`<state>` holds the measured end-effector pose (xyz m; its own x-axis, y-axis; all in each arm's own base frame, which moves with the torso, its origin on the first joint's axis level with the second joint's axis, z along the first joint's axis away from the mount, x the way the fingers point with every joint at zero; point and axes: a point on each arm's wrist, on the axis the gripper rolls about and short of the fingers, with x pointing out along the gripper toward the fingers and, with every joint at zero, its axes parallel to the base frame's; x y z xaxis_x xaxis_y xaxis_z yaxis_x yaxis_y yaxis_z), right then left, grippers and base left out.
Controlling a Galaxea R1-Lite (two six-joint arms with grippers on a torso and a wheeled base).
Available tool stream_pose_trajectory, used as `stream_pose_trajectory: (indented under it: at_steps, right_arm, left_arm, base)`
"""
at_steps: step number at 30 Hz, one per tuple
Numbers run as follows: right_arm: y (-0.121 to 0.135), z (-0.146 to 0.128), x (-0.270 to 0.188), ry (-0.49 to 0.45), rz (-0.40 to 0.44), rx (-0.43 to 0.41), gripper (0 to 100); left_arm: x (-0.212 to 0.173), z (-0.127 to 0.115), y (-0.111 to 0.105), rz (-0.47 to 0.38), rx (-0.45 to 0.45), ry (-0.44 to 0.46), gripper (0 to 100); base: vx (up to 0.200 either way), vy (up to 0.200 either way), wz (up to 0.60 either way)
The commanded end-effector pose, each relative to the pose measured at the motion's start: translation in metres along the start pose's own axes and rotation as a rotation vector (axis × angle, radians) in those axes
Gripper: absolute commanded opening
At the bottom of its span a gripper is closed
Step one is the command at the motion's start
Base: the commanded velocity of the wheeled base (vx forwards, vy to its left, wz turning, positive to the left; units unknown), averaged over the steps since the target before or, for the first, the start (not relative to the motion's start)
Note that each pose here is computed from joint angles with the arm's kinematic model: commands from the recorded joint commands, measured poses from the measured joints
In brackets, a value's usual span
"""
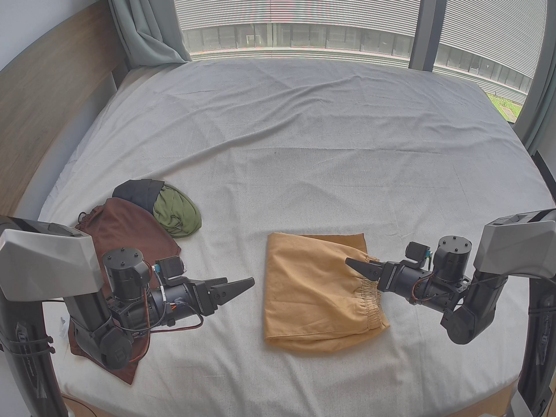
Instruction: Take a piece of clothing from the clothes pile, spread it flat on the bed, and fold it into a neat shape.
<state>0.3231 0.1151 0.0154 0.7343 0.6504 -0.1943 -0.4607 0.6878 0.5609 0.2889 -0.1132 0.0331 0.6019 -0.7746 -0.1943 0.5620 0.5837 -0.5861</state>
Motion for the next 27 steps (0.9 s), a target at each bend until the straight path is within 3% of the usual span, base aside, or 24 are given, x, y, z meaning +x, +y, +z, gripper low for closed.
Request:
stream_pose_trajectory:
  at_steps: [1, 11, 27]
  right_arm:
    - [0.011, 0.008, -0.010, -0.013, 0.018, -0.017, 100]
    - [0.012, -0.004, -0.025, 0.055, 0.020, -0.078, 100]
    - [0.005, -0.016, -0.041, 0.120, -0.008, -0.090, 100]
  left_arm:
    - [0.000, 0.001, 0.000, 0.001, 0.000, -0.003, 100]
    - [-0.001, 0.001, 0.000, 0.001, 0.002, -0.003, 100]
    - [-0.001, 0.000, 0.000, 0.002, 0.002, 0.000, 100]
  base:
    - [0.000, 0.000, 0.00]
    - [0.000, 0.000, 0.00]
    - [0.000, 0.000, 0.00]
